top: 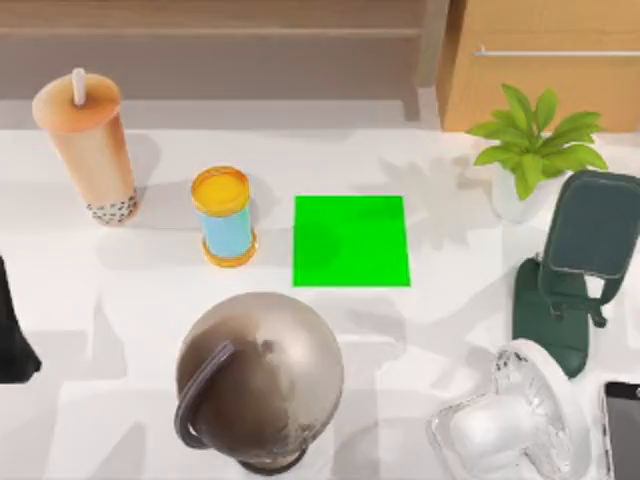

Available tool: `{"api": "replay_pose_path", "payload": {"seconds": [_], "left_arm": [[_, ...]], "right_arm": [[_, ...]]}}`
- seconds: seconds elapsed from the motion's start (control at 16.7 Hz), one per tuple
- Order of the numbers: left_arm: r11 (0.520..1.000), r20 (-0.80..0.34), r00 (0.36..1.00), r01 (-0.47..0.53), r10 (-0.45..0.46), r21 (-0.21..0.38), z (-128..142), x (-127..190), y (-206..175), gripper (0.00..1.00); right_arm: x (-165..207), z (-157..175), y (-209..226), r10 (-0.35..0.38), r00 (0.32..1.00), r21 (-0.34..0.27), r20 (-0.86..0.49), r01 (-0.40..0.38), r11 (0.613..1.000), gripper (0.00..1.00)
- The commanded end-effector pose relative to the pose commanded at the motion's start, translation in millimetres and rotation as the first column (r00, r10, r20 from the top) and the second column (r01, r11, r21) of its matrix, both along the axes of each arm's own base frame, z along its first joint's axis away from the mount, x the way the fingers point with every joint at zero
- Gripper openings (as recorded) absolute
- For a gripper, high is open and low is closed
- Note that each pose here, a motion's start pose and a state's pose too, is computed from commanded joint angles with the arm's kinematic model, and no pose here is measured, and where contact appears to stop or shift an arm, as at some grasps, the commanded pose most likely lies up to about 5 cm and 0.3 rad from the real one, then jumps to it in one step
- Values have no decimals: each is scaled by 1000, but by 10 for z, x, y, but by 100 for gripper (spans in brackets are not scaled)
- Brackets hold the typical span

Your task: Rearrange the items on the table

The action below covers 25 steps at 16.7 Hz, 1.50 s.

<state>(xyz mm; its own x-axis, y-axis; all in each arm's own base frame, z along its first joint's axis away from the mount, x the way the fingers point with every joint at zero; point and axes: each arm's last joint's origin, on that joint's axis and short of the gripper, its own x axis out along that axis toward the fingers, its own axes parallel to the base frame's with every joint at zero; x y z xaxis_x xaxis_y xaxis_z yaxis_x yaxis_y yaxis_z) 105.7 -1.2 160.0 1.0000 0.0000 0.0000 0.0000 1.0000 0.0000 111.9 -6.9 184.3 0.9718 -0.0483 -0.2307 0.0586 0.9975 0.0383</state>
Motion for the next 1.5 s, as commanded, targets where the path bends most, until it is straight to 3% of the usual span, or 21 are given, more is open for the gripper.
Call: {"api": "replay_pose_path", "payload": {"seconds": [0.18, 0.3, 0.6, 0.78, 0.96, 1.08, 1.5], "left_arm": [[1000, 0, 1000, 0, 0, 0, 0, 0, 0, 100], [1000, 0, 1000, 0, 0, 0, 0, 0, 0, 100], [1000, 0, 1000, 0, 0, 0, 0, 0, 0, 100], [1000, 0, 1000, 0, 0, 0, 0, 0, 0, 100], [1000, 0, 1000, 0, 0, 0, 0, 0, 0, 100], [1000, 0, 1000, 0, 0, 0, 0, 0, 0, 100], [1000, 0, 1000, 0, 0, 0, 0, 0, 0, 100]], "right_arm": [[143, 154, -77, -63, 967, 47, -249, 77, 996, 100], [288, 235, -153, -103, 897, 74, -430, 149, 986, 100], [746, 300, -425, -139, 584, 94, -800, 350, 932, 100], [997, 245, -597, -114, 386, 75, -915, 442, 894, 100], [1161, 193, -721, -86, 259, 56, -962, 494, 867, 100], [1208, 179, -757, -77, 225, 50, -971, 508, 860, 100], [1214, 133, -752, -75, 222, 49, -972, 506, 861, 100]]}}
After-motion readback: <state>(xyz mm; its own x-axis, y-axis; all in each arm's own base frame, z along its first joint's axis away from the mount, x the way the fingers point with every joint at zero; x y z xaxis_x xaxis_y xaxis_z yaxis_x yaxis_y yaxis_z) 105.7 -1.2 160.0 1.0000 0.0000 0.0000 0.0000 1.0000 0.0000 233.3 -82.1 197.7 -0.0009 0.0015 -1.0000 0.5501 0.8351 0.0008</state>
